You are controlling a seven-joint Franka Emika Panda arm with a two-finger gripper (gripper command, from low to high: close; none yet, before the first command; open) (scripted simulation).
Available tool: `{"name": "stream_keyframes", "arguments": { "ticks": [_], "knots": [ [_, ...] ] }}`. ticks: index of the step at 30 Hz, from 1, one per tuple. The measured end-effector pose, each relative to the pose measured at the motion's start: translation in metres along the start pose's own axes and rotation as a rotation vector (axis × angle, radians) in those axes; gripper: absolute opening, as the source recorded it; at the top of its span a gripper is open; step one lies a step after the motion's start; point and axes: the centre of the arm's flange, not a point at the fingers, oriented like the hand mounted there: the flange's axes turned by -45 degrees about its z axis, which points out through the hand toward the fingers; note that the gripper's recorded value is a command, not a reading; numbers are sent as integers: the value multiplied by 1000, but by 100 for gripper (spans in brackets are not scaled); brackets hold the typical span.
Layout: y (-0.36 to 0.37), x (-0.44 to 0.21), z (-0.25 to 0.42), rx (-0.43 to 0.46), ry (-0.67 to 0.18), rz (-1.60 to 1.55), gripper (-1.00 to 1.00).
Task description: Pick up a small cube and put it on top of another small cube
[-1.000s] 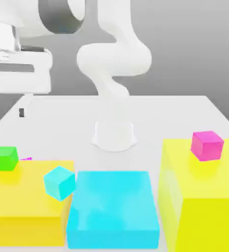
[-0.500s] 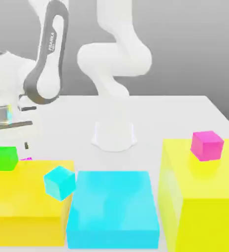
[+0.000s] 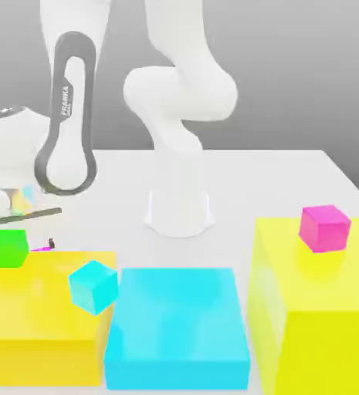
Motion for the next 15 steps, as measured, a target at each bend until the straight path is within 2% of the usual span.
{"name": "stream_keyframes", "arguments": {
  "ticks": [5,6,15],
  "knots": [
    [-9,1,24,16,5,5,0],
    [-11,2,27,18,6,5,-100],
    [-7,1,19,13,5,3,-100]
  ]
}}
